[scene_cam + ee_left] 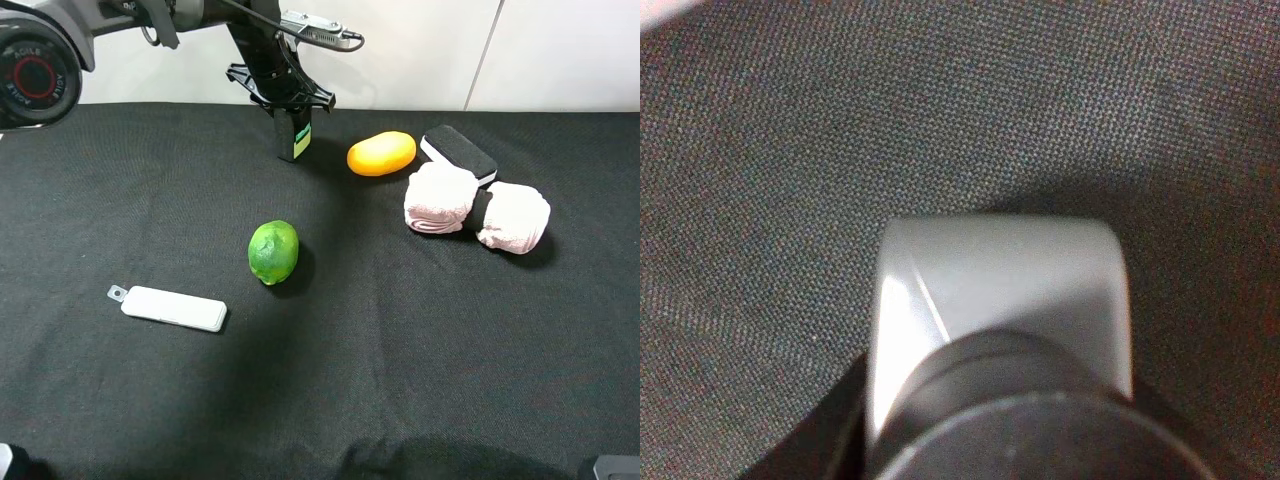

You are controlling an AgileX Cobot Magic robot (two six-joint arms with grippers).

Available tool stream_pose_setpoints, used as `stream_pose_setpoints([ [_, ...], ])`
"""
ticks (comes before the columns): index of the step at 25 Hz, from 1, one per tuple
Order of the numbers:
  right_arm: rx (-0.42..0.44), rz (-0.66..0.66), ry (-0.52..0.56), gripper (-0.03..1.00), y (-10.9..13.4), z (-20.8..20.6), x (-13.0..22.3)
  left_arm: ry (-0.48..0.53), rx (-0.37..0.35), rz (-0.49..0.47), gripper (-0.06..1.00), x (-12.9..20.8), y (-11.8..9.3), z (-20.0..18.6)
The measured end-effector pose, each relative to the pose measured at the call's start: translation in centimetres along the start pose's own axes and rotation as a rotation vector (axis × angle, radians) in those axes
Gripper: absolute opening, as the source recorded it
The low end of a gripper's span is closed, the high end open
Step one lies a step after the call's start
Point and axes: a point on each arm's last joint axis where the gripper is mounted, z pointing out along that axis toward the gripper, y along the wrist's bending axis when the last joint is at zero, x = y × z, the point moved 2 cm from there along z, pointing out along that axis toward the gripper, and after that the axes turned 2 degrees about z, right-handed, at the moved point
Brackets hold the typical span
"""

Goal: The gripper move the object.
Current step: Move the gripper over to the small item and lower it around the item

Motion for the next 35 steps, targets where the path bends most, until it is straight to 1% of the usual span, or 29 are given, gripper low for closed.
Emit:
stream_pose_setpoints([
  [5, 0.000, 0.000, 0.000, 0.69, 0.0, 0.0, 0.0, 0.068, 0.001, -0.005, 0.45, -0.1, 0.1, -1.4],
  [12, 0.000, 0.000, 0.000, 0.69, 0.0, 0.0, 0.0, 0.136, -0.001, -0.012, 0.45, -0.8, 0.3, -4.4],
  [15, 0.000, 0.000, 0.000, 0.69, 0.0, 0.0, 0.0, 0.147, -0.002, -0.015, 0.45, -1.1, 0.4, -5.6],
  [18, 0.000, 0.000, 0.000, 0.69, 0.0, 0.0, 0.0, 0.109, -0.003, -0.008, 0.45, -1.8, 0.0, -6.6],
  [23, 0.000, 0.000, 0.000, 0.69, 0.0, 0.0, 0.0, 0.077, 0.011, 0.025, 0.45, -2.4, -1.9, -8.0],
  [29, 0.000, 0.000, 0.000, 0.69, 0.0, 0.0, 0.0, 0.013, 0.017, 0.065, 0.45, -3.1, -3.7, -11.2],
  [35, 0.000, 0.000, 0.000, 0.69, 0.0, 0.0, 0.0, -0.005, 0.027, 0.088, 0.45, -3.1, -4.8, -12.9],
])
